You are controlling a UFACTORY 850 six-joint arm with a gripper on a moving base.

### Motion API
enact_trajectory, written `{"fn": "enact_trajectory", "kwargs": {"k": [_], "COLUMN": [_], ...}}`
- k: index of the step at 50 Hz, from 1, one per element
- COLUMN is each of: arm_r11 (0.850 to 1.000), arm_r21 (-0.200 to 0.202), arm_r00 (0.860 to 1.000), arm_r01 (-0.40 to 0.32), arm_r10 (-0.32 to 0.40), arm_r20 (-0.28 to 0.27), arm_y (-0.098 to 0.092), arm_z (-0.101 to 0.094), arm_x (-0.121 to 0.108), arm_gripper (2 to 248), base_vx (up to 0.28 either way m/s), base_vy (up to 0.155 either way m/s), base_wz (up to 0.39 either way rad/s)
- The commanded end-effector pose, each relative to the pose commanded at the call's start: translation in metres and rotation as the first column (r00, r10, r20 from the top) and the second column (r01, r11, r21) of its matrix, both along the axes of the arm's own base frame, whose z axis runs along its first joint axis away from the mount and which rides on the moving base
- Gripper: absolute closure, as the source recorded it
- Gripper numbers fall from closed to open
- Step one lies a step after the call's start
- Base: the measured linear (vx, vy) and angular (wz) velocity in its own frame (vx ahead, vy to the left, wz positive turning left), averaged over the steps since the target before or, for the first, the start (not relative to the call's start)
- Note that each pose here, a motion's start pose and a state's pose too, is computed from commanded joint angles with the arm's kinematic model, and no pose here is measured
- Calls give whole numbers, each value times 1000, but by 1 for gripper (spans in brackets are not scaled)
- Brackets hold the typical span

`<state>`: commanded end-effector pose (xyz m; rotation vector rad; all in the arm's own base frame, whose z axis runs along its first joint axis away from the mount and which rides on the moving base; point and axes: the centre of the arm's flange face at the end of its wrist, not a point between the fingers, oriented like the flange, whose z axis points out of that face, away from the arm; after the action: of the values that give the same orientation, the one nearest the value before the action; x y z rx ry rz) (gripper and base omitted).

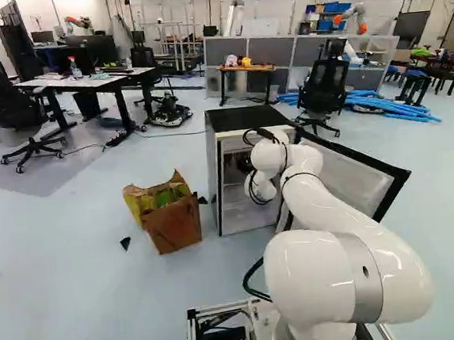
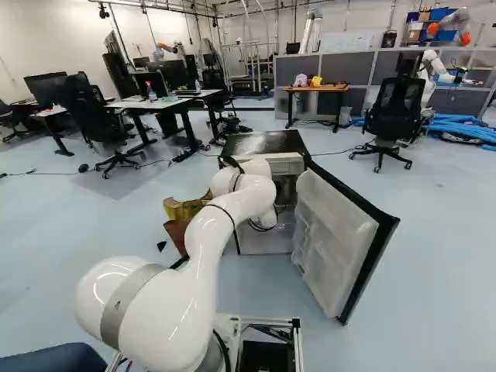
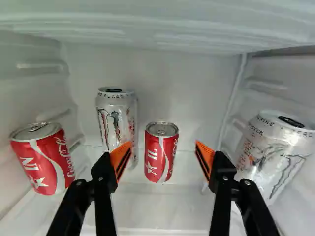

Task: Grab a drink from the fridge

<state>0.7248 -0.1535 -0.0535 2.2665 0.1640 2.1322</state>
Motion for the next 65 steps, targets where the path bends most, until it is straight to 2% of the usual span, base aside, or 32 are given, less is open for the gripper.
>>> {"fn": "enact_trajectory", "kwargs": {"k": [25, 51, 65], "arm_r11": [1000, 1000, 1000], "arm_r21": [-13, -20, -20], "arm_r00": [999, 997, 997], "arm_r01": [-8, -9, -7], "arm_r10": [8, 11, 9], "arm_r20": [54, 81, 75], "arm_y": [2, 2, 2], "arm_z": [-10, -15, -15], "arm_x": [16, 22, 22], "arm_gripper": [63, 63, 63], "base_vx": [0, 0, 0], "base_vy": [0, 0, 0], "base_wz": [0, 0, 0]}}
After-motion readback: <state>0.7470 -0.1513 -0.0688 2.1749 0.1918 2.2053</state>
